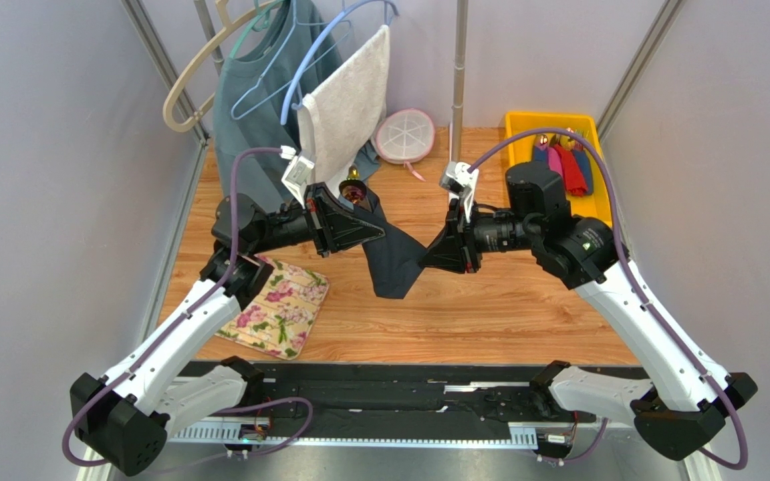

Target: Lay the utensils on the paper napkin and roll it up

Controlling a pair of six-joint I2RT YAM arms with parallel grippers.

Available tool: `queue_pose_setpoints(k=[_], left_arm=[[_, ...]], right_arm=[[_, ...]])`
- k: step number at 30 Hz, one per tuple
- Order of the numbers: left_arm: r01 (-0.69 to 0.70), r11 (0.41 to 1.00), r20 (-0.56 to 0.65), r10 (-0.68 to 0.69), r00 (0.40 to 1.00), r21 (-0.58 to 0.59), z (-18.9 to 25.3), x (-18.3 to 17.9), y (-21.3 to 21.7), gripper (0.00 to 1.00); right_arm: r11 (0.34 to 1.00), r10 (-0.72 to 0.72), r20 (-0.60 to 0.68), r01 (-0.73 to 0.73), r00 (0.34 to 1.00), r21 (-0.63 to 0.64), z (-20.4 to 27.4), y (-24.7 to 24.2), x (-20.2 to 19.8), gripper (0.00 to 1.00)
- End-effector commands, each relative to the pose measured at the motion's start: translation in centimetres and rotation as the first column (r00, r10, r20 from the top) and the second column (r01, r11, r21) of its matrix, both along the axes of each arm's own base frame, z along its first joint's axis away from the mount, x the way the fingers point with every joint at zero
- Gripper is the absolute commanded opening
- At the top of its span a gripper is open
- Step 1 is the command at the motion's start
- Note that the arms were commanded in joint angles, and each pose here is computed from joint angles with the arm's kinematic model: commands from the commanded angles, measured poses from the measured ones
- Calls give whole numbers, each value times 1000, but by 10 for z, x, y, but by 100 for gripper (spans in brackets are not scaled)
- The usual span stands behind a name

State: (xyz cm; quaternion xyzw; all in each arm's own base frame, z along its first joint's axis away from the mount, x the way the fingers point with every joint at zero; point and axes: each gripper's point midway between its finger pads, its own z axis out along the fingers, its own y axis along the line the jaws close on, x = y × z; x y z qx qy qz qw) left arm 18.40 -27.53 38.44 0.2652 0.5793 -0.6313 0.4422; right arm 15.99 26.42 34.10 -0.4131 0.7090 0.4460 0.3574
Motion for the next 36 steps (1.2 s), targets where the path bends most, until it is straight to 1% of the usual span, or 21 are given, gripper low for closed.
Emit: queue_pose_setpoints(k=[1, 2, 3, 6, 12, 15, 16, 18, 19, 23, 25, 27, 28, 36], left_arm=[[-1, 998, 73, 6, 997, -60, 26, -6, 6, 0], [2, 998, 72, 2, 997, -61, 26, -6, 5, 0], [4, 998, 72, 0, 997, -62, 26, -6, 5, 0], [9, 998, 73, -5, 997, -62, 25, -7, 5, 0], [65, 995, 77, -59, 995, -80, 33, -17, 5, 0], [97, 991, 82, -90, 993, -90, 42, -22, 2, 0], [109, 990, 86, -101, 991, -91, 44, -25, 2, 0], [132, 987, 85, -124, 989, -96, 49, -29, -1, 0], [139, 986, 87, -131, 988, -97, 51, -30, -2, 0], [154, 982, 86, -145, 986, -106, 55, -33, -4, 0], [150, 982, 91, -140, 986, -116, 59, -32, -5, 0], [150, 981, 84, -140, 987, -121, 60, -32, -5, 0], [149, 981, 89, -139, 986, -125, 62, -31, -6, 0], [147, 981, 87, -137, 987, -130, 63, -28, -9, 0]], right_arm=[[1000, 16, 43, -16, 999, 2, 9, -3, -2, 7], [1000, 23, 45, -23, 999, 7, 10, -3, -3, 2], [1000, 25, 42, -25, 999, 9, 10, -2, -3, 0], [1000, 14, 47, -14, 999, 10, 10, -1, 1, 0], [1000, -2, 71, 3, 997, -7, -4, 2, 17, 0], [1000, 30, 66, -30, 997, 1, -11, 11, 22, 0], [999, 39, 78, -40, 996, 17, -8, 15, 25, 0], [997, 72, 58, -74, 996, 36, -10, 22, 25, 0], [995, 78, 73, -82, 994, 56, -5, 25, 27, 0], [981, 151, 55, -156, 987, 115, 2, 35, 19, 0], [975, 173, 59, -180, 983, 128, 0, 38, 15, 0], [970, 197, 16, -197, 980, 140, -6, 41, 7, 0], [966, 213, 23, -214, 977, 148, -6, 44, 2, 0], [945, 269, -5, -263, 963, 195, -8, 61, -14, 0]])
